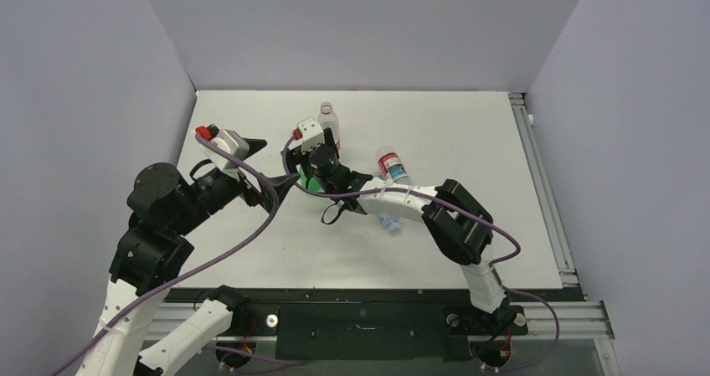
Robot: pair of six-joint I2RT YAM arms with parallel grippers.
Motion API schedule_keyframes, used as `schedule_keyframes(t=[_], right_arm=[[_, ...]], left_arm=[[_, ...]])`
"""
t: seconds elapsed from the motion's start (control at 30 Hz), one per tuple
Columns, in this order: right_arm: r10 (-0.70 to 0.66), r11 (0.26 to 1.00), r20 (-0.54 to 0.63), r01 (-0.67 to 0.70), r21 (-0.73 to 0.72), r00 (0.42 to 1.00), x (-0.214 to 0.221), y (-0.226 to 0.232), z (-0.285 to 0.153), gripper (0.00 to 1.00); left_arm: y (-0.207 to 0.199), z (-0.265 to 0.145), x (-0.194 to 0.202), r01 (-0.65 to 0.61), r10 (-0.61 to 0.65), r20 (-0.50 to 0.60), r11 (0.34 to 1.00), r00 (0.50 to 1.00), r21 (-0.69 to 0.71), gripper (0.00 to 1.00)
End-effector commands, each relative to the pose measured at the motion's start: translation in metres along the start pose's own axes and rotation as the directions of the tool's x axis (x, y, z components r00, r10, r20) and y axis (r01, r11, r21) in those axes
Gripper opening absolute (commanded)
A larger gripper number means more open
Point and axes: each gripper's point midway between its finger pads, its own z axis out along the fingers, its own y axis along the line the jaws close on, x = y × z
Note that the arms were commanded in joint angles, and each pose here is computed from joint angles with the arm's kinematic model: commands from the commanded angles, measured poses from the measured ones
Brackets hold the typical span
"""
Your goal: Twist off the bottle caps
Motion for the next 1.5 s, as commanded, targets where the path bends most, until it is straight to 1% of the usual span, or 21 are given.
schedule_keyframes(t=[0.0,0.17,0.2,0.27,0.33,0.37,0.4,0.43,0.47,0.5,0.53,0.57,0.6,0.63,0.67,0.83,1.17,1.27,1.47], right_arm=[[0.084,0.996,0.165,-0.078,-0.042,0.983,-0.094,-0.003,-0.036,0.82],[0.141,0.990,0.190,-0.132,-0.059,0.972,-0.121,-0.016,-0.070,0.83],[0.172,0.985,0.203,-0.163,-0.061,0.964,-0.130,-0.024,-0.082,0.83],[0.215,0.977,0.194,-0.209,-0.049,0.957,-0.132,-0.041,-0.099,0.83],[0.244,0.969,0.167,-0.248,0.003,0.955,-0.124,-0.067,-0.115,0.84],[0.245,0.965,0.138,-0.255,0.064,0.960,-0.114,-0.086,-0.119,0.84],[0.267,0.956,0.124,-0.279,0.095,0.956,-0.107,-0.099,-0.129,0.84],[0.271,0.944,0.094,-0.284,0.168,0.958,-0.096,-0.123,-0.138,0.84],[0.283,0.935,0.032,-0.283,0.213,0.959,-0.071,-0.134,-0.144,0.84],[0.297,0.920,0.024,-0.293,0.262,0.954,-0.065,-0.155,-0.152,0.84],[0.305,0.911,-0.039,-0.280,0.304,0.952,-0.038,-0.164,-0.159,0.84],[0.317,0.895,-0.046,-0.283,0.345,0.947,-0.031,-0.181,-0.166,0.84],[0.322,0.889,-0.102,-0.263,0.375,0.941,-0.008,-0.188,-0.172,0.84],[0.334,0.880,-0.120,-0.263,0.396,0.935,0.002,-0.197,-0.176,0.84],[0.343,0.878,-0.171,-0.250,0.408,0.924,0.022,-0.200,-0.180,0.84],[0.376,0.887,-0.316,-0.240,0.394,0.871,0.076,-0.199,-0.182,0.85],[0.385,0.885,-0.417,-0.202,0.419,0.823,0.113,-0.210,-0.158,0.84],[0.392,0.881,-0.448,-0.188,0.434,0.804,0.127,-0.215,-0.151,0.79],[0.403,0.875,-0.460,-0.186,0.447,0.791,0.141,-0.219,-0.140,0.68]], left_arm=[[-0.010,-0.006,-0.042,-0.018,0.013,0.111,0.999,0.994,0.045,0.97],[-0.014,-0.006,-0.057,-0.028,0.018,0.137,0.997,0.990,0.071,0.97],[-0.014,-0.005,-0.057,-0.027,0.017,0.136,0.997,0.991,0.072,0.97],[-0.016,-0.005,-0.057,-0.028,0.017,0.134,0.996,0.991,0.086,0.97],[-0.024,-0.002,-0.050,-0.019,0.006,0.097,0.991,0.995,0.135,0.97],[-0.033,-0.004,-0.045,-0.013,0.001,0.065,0.982,0.998,0.187,0.97],[-0.036,-0.001,-0.039,-0.013,0.005,0.037,0.977,0.999,0.214,0.96],[-0.042,-0.003,-0.034,0.001,-0.003,0.008,0.968,1.000,0.250,0.97],[-0.043,-0.001,-0.030,0.004,-0.001,-0.010,0.965,1.000,0.264,0.97],[-0.047,-0.002,-0.025,0.008,-0.001,-0.027,0.959,1.000,0.283,0.97],[-0.047,-0.002,-0.022,-0.009,0.018,-0.028,0.957,0.999,0.291,0.97],[-0.048,-0.003,-0.019,-0.014,0.024,-0.032,0.954,0.999,0.299,0.97],[-0.048,-0.002,-0.018,-0.026,0.035,-0.027,0.953,0.999,0.301,0.97],[-0.048,-0.001,-0.017,-0.029,0.038,-0.025,0.952,0.999,0.304,0.97],[-0.048,-0.001,-0.016,-0.032,0.041,-0.024,0.951,0.999,0.306,0.97],[-0.053,-0.001,-0.009,-0.030,0.046,-0.040,0.939,0.998,0.341,0.97],[-0.055,-0.005,-0.010,-0.045,0.058,-0.029,0.939,0.998,0.341,0.97],[-0.055,-0.007,-0.013,-0.050,0.060,-0.020,0.939,0.998,0.341,0.97],[-0.056,-0.007,-0.014,-0.054,0.062,-0.012,0.935,0.998,0.350,0.97]])
